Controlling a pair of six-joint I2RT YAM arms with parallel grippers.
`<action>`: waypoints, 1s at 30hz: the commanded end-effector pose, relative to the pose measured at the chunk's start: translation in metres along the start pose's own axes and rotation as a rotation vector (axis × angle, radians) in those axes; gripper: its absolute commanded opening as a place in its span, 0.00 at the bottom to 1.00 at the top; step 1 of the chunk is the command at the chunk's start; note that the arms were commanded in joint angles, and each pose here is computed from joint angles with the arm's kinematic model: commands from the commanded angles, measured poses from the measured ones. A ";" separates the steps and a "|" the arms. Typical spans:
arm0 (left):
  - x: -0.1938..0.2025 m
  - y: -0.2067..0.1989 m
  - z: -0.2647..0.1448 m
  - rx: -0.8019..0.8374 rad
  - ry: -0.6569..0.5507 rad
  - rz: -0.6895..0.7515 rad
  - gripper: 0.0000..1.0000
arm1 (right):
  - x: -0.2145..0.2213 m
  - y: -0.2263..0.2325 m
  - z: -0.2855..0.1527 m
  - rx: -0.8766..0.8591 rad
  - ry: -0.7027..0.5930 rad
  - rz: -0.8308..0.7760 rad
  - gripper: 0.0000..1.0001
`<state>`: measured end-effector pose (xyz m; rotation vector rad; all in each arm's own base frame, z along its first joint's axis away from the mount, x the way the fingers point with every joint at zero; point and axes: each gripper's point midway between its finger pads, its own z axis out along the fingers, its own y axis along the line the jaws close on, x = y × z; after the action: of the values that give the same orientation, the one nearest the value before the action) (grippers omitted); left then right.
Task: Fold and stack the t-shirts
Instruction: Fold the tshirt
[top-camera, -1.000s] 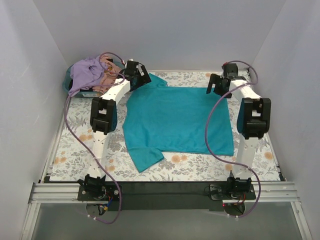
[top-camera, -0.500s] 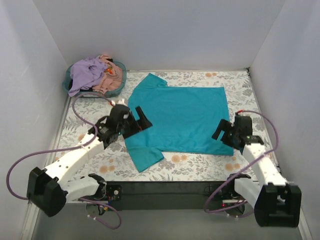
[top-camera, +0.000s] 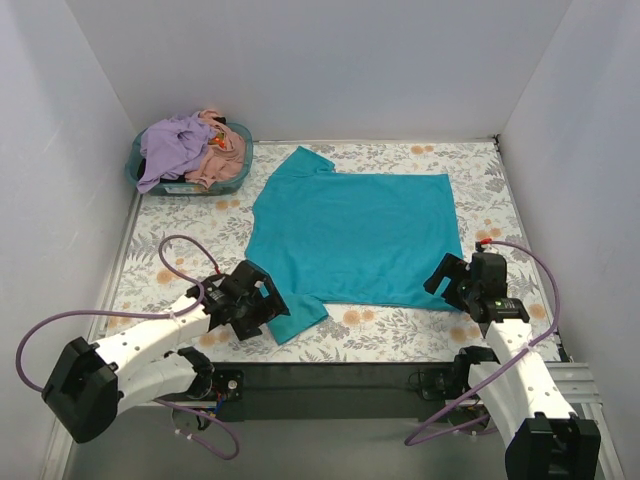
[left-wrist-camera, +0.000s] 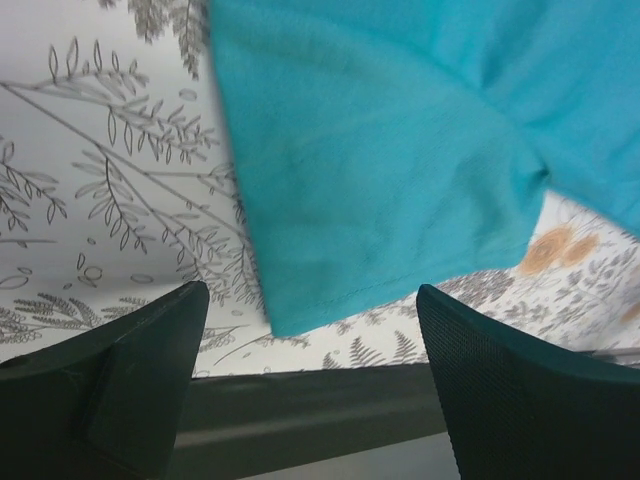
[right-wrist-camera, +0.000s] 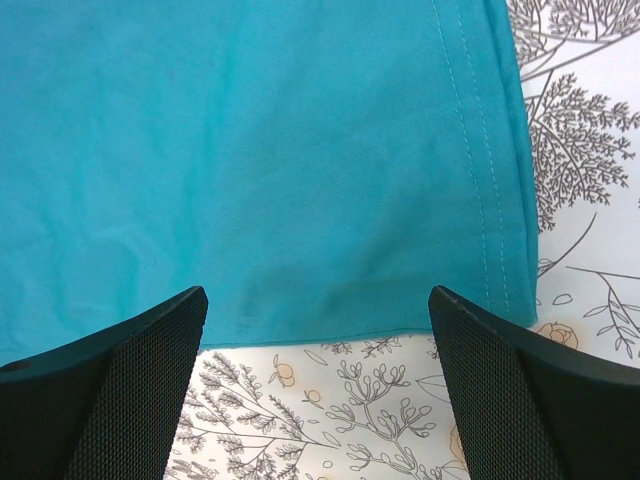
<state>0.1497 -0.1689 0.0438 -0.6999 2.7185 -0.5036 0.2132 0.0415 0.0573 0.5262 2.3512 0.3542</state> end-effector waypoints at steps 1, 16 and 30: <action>0.018 0.008 0.001 -0.018 0.053 -0.046 0.83 | 0.001 -0.008 0.004 0.045 -0.004 0.004 0.98; 0.041 0.009 0.025 -0.027 0.122 -0.042 0.26 | 0.001 -0.024 0.006 0.122 -0.025 0.021 0.98; 0.023 -0.013 0.001 0.093 0.031 -0.017 0.00 | 0.009 -0.038 -0.003 0.214 -0.022 0.137 0.98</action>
<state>0.1263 -0.1934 0.0324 -0.7151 2.7536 -0.6581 0.1994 0.0142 0.0388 0.7294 2.3640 0.1661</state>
